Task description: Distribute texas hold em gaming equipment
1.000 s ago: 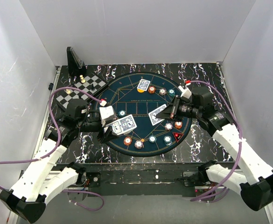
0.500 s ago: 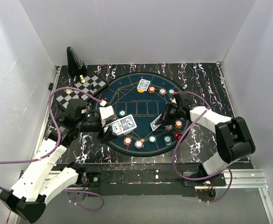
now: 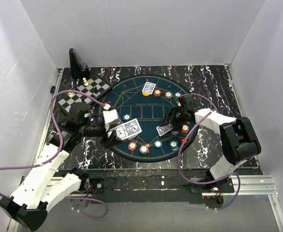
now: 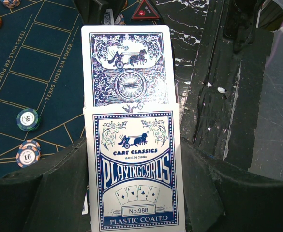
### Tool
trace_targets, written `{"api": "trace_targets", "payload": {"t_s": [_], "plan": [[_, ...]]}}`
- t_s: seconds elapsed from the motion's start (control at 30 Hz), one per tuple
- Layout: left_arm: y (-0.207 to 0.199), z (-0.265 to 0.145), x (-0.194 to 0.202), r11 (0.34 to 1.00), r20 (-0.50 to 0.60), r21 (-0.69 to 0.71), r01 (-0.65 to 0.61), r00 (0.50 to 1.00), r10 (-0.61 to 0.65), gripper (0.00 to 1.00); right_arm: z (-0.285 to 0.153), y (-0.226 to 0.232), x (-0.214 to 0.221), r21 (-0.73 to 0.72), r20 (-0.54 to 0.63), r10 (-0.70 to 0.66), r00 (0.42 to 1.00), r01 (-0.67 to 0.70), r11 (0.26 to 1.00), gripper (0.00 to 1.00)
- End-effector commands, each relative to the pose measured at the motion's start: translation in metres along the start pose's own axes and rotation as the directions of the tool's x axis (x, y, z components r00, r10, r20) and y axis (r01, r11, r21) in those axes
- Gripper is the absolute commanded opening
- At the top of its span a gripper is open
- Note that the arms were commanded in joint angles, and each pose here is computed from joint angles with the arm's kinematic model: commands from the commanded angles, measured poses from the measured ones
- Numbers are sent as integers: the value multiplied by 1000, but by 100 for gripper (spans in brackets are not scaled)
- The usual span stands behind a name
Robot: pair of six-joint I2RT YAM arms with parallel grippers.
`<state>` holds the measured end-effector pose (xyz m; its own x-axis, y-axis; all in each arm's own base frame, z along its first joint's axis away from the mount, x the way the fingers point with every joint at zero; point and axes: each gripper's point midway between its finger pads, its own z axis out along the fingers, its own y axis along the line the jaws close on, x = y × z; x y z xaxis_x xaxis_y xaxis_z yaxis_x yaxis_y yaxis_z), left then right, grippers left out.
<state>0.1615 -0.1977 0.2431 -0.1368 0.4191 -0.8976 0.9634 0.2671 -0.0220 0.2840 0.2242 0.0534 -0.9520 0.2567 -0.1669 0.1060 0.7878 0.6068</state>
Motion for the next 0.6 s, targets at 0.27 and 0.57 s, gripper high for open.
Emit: {"api": "trace_targets", "payload": {"t_s": [0.27, 0.57], "plan": [[-3, -7, -22, 999, 59, 3, -41, 997, 41, 0, -76, 14, -20, 106, 203, -92, 975, 71, 992, 77], [-4, -6, -23, 999, 65, 10, -39, 997, 38, 0, -155, 111, -7, -230, 275, -107, 955, 174, 958, 86]]}}
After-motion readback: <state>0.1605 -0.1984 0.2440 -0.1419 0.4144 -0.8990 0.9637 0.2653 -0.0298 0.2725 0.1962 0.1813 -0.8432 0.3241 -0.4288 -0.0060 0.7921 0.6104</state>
